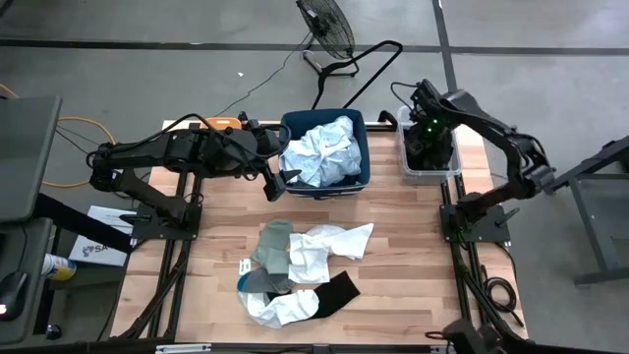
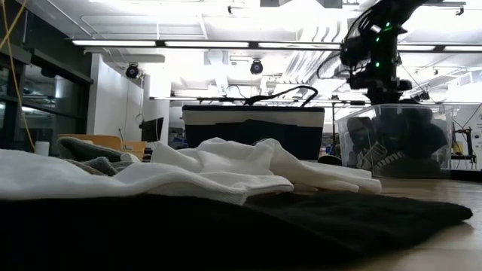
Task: Pick & Place Cloths
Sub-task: Put the black boxers into the transparent bin
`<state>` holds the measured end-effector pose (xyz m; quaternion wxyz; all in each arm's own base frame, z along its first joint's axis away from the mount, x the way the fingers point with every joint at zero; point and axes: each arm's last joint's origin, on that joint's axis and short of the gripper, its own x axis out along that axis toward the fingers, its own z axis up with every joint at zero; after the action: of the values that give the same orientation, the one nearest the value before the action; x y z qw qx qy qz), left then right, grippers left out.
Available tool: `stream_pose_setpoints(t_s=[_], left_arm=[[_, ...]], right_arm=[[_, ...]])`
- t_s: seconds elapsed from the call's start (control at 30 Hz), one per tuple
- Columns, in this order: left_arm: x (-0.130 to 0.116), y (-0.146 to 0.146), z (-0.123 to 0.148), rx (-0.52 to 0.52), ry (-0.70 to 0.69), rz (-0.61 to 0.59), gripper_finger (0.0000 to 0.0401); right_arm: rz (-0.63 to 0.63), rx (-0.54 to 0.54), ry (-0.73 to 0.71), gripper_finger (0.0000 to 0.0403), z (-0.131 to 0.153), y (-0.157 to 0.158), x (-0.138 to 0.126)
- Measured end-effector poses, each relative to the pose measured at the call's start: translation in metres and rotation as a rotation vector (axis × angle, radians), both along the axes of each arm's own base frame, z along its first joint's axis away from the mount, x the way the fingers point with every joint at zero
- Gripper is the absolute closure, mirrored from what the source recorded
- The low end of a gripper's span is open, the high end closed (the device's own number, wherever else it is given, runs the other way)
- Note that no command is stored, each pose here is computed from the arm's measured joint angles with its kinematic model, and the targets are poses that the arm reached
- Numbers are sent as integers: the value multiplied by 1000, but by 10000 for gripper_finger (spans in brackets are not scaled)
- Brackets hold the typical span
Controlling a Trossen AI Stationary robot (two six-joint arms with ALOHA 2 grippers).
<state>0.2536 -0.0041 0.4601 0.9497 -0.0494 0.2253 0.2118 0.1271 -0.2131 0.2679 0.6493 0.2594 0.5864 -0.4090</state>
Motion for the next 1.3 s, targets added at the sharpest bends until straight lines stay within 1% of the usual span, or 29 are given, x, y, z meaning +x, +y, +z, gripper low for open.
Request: stream_pose_setpoints(t_s=[0.13,0.23,0.33,0.47,0.53,0.6,0.7,0.83,0.97,1.0,1.2,1.3], left_arm=[[0,0,0,0,0,0,25],[0,0,0,0,0,0,25],[0,0,0,0,0,-1,25],[0,0,0,-7,0,-13,25],[0,0,0,-7,0,-13,25],[0,0,0,-7,1,-13,25],[0,0,0,-3,3,-16,25],[0,0,-1,17,23,-26,25],[-2,0,-4,26,62,-31,25],[-3,0,-5,32,74,-33,25],[-6,0,-10,50,146,-39,25],[-8,1,-12,58,179,-31,25]], right_arm=[[-29,-73,-66,218,17,10,-6],[-49,-109,-117,182,29,19,-11],[-95,-124,-196,164,38,27,-14],[-176,-128,-281,166,46,37,-15],[-220,-128,-288,175,49,42,-16],[-251,-122,-262,191,49,48,-17],[-283,-90,-215,226,49,58,-18],[-309,-29,-173,293,48,71,-18],[-316,7,-157,373,48,81,-15],[-317,12,-156,387,48,84,-13],[-354,44,-148,399,47,97,-5],[-383,37,-122,399,38,99,-3]])
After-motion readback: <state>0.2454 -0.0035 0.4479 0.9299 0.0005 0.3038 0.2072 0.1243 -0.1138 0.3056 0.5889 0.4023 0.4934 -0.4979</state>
